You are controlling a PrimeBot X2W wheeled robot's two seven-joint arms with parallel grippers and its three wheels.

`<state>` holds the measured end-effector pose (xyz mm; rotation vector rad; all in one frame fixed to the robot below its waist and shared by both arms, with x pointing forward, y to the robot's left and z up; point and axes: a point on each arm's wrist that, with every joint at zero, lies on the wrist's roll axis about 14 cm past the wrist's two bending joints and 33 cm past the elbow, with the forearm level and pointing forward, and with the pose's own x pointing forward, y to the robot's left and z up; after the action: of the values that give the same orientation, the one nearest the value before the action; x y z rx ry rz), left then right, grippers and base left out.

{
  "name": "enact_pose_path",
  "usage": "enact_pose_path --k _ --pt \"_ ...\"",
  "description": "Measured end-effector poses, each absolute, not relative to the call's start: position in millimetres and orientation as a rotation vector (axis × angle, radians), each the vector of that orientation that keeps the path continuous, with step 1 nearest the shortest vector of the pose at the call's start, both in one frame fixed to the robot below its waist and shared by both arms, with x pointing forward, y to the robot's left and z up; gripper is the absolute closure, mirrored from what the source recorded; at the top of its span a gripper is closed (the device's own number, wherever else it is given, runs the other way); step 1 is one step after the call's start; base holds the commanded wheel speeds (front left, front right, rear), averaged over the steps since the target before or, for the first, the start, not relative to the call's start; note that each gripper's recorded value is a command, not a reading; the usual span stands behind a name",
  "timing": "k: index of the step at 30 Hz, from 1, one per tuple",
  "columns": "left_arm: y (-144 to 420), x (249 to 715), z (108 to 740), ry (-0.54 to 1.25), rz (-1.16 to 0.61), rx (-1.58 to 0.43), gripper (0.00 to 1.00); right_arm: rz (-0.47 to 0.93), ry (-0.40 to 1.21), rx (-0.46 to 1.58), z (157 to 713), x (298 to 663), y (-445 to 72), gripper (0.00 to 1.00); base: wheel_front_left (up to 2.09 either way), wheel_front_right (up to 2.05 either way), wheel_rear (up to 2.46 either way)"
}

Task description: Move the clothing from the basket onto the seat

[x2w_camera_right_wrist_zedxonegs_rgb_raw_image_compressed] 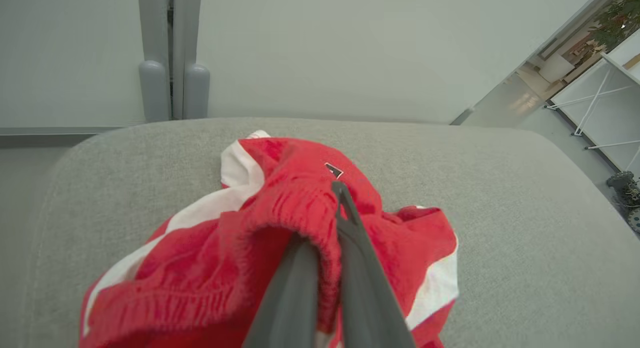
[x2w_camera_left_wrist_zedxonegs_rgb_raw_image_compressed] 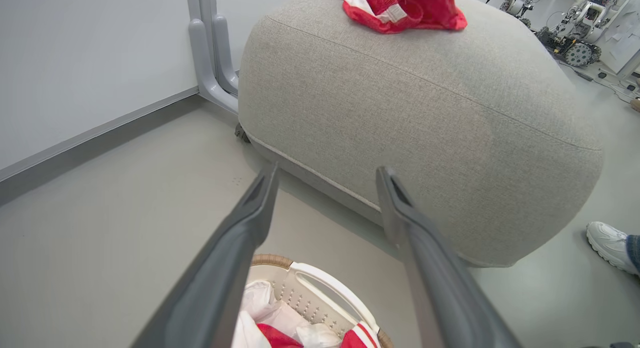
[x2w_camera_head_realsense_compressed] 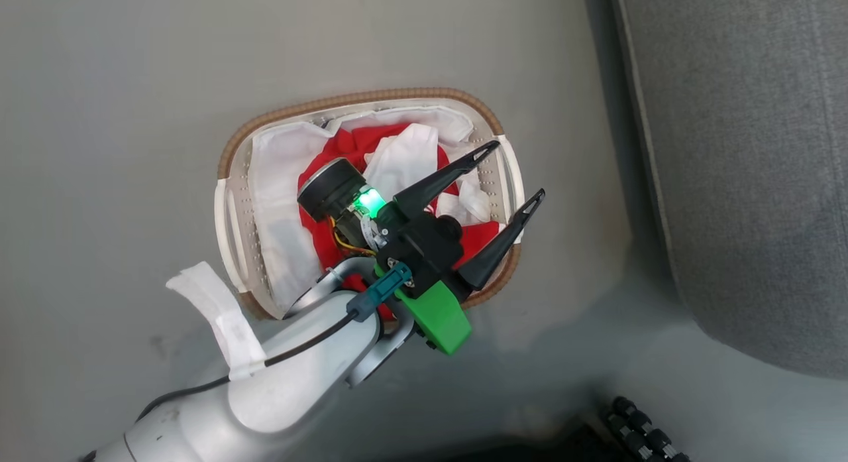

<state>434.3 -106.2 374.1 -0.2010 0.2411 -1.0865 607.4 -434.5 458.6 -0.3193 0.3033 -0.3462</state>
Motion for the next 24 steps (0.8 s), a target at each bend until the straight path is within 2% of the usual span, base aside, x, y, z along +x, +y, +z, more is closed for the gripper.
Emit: enact_pose_path --k 5,6,7,8,9,24 --pt "-98.3 435.6 352.0 0.290 -1.067 -0.200 0.00 -0.310 0.376 -0.293 401.2 603.3 -419.2 1.00 0.00 0.00 0.00" --pt "-98.1 435.7 349.7 0.294 -1.067 -0.200 0.00 -0.307 0.374 -0.287 397.1 602.3 -417.4 0.90 0.00 0.00 0.00" --pt "-98.4 435.8 348.4 0.296 -1.069 -0.201 0.00 -0.314 0.361 -0.267 395.9 600.9 -417.5 0.62 0.00 0.00 0.00" --pt "-99.5 435.7 348.4 0.296 -1.071 -0.205 0.00 -0.323 0.345 -0.251 397.2 599.2 -419.0 0.11 0.00 0.00 0.00" --pt "-100.5 435.4 348.9 0.297 -1.073 -0.207 0.00 -0.326 0.339 -0.249 398.4 597.8 -420.0 0.00 0.00 0.00 0.00" --pt "-91.1 448.4 382.0 0.223 -0.991 -0.208 0.00 -0.278 0.278 -0.241 420.0 540.1 -407.0 0.00 0.00 0.00 0.00"
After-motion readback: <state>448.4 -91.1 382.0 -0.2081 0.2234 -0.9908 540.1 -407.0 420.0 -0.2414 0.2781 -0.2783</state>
